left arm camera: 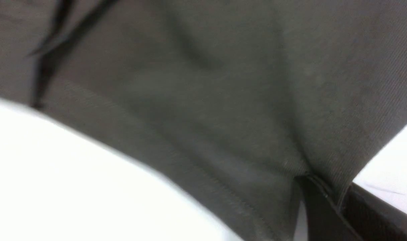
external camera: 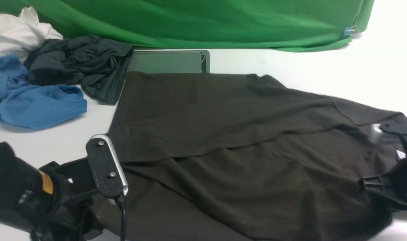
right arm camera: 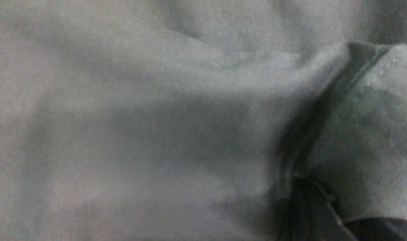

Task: Fold a long-sleeved shirt on a white desktop.
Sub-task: 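Grasp the near edge of the shirt at its hem and shoulder corners, then fold the black garment in half by bringing its near edge over to the far edge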

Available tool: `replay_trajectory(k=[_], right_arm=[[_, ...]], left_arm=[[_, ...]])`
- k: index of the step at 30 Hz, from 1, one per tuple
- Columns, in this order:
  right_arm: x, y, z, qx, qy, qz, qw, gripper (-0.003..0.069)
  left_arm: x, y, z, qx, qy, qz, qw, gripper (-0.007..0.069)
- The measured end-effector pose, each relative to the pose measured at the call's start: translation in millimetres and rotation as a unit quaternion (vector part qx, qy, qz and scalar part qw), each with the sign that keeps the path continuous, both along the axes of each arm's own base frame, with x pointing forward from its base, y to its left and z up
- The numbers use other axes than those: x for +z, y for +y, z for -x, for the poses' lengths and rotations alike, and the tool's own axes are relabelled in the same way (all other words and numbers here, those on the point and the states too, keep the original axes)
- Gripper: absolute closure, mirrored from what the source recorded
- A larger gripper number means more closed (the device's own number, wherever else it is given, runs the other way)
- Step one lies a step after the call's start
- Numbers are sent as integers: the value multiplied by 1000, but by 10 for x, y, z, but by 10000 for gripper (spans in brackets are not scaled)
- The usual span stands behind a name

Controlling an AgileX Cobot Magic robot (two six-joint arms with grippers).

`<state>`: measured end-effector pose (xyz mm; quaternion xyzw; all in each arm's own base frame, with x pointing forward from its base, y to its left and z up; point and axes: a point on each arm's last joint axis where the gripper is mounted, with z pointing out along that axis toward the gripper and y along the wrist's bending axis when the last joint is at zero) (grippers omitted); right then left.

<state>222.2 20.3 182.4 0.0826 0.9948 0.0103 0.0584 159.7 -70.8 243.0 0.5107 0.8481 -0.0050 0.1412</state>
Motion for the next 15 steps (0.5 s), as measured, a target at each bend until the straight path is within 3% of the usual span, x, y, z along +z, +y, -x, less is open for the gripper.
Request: replay_trajectory(k=[9,15], right_arm=[[92,-152,39,-33,-8,8,999,585],[276,-140,-229,-27,-49,3,998,585]], left_arm=[[58,17,-40,-1,-41,-3,999,599],[189,-21,-386,16,-156,6,988,599]])
